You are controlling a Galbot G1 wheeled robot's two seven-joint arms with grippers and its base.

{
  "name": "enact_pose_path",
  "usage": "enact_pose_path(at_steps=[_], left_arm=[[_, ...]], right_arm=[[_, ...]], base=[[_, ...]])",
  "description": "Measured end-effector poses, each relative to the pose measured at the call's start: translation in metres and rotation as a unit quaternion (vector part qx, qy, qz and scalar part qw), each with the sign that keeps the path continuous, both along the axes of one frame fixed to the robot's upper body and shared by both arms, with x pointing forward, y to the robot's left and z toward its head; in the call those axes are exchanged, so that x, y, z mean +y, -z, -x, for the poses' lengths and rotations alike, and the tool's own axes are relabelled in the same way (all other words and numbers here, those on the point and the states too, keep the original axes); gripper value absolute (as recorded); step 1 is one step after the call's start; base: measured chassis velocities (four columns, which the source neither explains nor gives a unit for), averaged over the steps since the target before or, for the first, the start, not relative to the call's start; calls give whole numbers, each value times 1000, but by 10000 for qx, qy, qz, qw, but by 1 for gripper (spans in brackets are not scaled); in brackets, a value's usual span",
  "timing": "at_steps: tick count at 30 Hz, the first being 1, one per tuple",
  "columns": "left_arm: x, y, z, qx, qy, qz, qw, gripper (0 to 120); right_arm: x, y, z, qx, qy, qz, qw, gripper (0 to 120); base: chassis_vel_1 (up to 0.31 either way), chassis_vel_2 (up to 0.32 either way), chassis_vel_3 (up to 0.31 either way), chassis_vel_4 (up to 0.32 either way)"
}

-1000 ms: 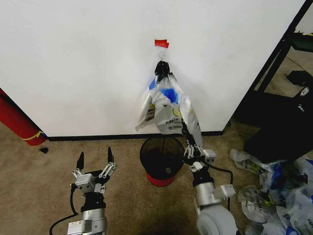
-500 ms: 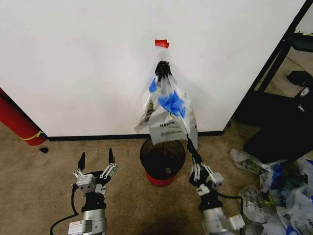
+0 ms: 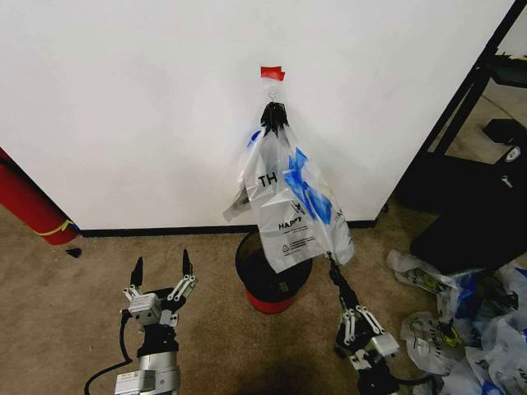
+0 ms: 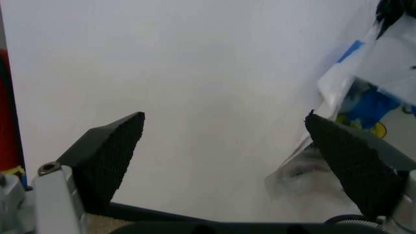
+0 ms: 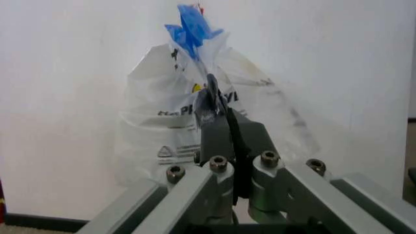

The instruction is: Pick up the garbage bag from the wall and place it over the trash bin.

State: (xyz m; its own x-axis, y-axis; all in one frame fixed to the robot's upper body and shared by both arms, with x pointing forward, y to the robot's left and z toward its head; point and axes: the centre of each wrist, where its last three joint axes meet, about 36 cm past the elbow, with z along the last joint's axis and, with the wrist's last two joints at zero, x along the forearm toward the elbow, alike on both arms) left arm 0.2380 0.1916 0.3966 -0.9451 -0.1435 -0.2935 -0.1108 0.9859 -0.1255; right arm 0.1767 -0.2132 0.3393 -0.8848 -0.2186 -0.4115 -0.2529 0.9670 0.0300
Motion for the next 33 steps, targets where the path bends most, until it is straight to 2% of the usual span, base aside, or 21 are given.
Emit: enact_pose_path(at_steps=[5, 12, 18, 24, 28, 31, 33], left_arm=[[0, 2, 0, 22, -19, -1, 10000, 98], [-1, 3, 0, 36, -27, 10, 10000, 98], [-1, 4, 0, 42, -36, 7, 10000, 98], [-1, 3, 1, 33, -30, 3, 10000, 98], [-1, -12, 0, 4, 183, 62, 9998, 98], [0, -25, 0, 29, 434, 134, 9990, 98], [3, -45, 2, 93, 749, 268, 9968, 98]], right_arm=[[-15, 2, 19, 78, 65, 124, 9999, 0], [-30, 7, 27, 229, 101, 234, 9994, 0], [-45, 11, 27, 273, 56, 634, 9976, 0], [-53, 8, 18, 162, 50, 723, 9972, 0], [-55, -3, -15, -292, 82, 724, 9969, 0], [-52, -10, -30, -350, 41, 720, 9968, 0], [-49, -17, -45, -386, -47, 730, 9966, 0]], base=[[0, 0, 0, 0], [0, 0, 0, 0], [0, 0, 0, 0], [0, 0, 0, 0], [0, 0, 0, 0], [0, 0, 0, 0], [0, 0, 0, 0]])
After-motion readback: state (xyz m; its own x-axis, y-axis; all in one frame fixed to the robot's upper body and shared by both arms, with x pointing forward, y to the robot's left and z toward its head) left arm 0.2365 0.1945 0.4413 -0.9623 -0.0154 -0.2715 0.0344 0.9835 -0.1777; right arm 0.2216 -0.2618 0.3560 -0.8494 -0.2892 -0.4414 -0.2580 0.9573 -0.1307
